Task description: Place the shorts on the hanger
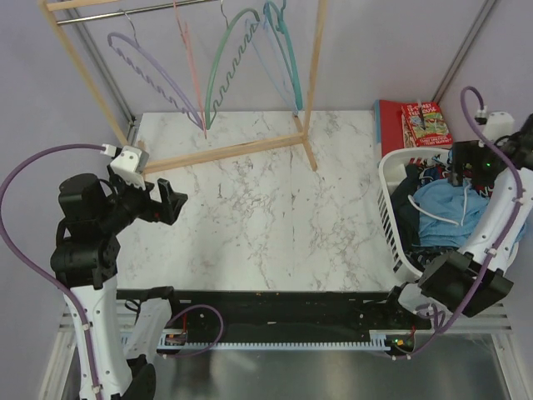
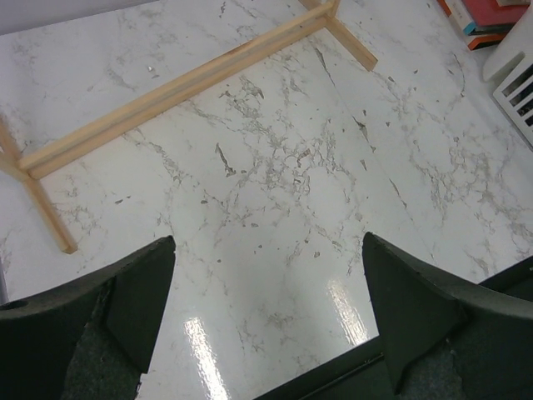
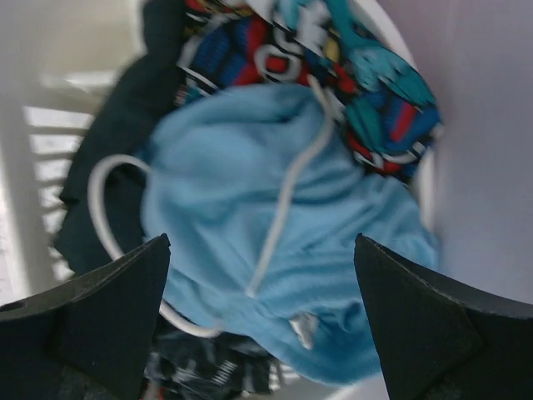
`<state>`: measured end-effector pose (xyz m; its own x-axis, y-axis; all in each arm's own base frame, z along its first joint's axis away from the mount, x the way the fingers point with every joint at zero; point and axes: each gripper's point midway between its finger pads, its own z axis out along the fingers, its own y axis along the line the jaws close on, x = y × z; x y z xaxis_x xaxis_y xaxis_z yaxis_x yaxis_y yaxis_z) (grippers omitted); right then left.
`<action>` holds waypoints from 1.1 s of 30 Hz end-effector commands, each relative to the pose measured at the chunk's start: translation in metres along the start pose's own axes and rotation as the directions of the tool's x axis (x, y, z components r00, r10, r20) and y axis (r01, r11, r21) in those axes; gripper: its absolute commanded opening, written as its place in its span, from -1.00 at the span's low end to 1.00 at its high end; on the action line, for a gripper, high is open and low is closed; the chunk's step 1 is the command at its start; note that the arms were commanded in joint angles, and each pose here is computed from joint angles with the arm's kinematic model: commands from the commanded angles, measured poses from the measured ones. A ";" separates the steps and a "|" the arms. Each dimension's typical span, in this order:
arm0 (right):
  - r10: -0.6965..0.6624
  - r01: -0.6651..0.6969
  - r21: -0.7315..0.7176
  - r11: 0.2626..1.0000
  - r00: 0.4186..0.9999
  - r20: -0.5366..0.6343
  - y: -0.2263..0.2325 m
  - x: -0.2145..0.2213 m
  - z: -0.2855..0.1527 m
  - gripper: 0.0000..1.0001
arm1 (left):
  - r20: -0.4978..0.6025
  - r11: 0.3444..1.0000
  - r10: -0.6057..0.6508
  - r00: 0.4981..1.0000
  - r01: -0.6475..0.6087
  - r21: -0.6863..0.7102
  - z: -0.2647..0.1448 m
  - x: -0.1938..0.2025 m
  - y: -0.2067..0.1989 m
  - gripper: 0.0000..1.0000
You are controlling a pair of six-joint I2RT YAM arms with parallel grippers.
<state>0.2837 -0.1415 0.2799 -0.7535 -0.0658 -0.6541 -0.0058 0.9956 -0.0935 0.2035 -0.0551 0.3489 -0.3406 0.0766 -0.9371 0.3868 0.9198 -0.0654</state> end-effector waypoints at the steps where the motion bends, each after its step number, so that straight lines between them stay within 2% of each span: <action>1: -0.066 0.060 -0.045 0.997 0.987 -0.149 -0.032 0.057 -0.035 0.96 | -0.006 0.997 0.043 0.999 -0.042 0.064 0.005 -0.001 -0.006 0.99; 3: -0.087 0.083 -0.026 0.996 0.977 -0.194 -0.048 0.076 -0.036 0.96 | -0.007 0.995 0.040 0.999 -0.039 0.088 0.006 -0.001 -0.009 0.99; 6: -0.046 0.042 -0.020 0.999 0.971 -0.234 -0.063 0.094 -0.032 0.96 | -0.014 0.993 0.034 0.999 -0.032 0.111 0.010 0.001 -0.011 0.99; 11: 0.021 -0.015 0.031 0.999 0.974 -0.224 -0.077 0.095 -0.016 0.96 | -0.014 0.990 0.039 0.999 -0.037 0.136 0.012 0.001 -0.013 0.99; 16: 0.046 -0.009 0.140 0.990 0.965 -0.259 -0.102 0.110 -0.001 0.96 | -0.008 0.990 0.050 0.999 -0.048 0.134 0.011 0.001 -0.013 0.99; 22: 0.003 0.047 0.176 0.983 0.962 -0.272 -0.105 0.117 -0.005 0.96 | -0.007 0.988 0.059 0.998 -0.058 0.146 0.010 0.006 -0.016 0.99; 33: -0.120 0.175 0.234 0.956 0.966 -0.229 -0.113 0.091 -0.038 0.96 | -0.011 0.985 0.051 0.999 -0.048 0.167 0.012 0.008 -0.019 0.98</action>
<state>0.1873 -0.2496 0.2269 -0.9046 -0.0791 -0.4189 0.0457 0.9590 -0.2797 0.2017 -0.0723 0.3351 -0.3584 0.1119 -0.9269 0.5040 0.8589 -0.0912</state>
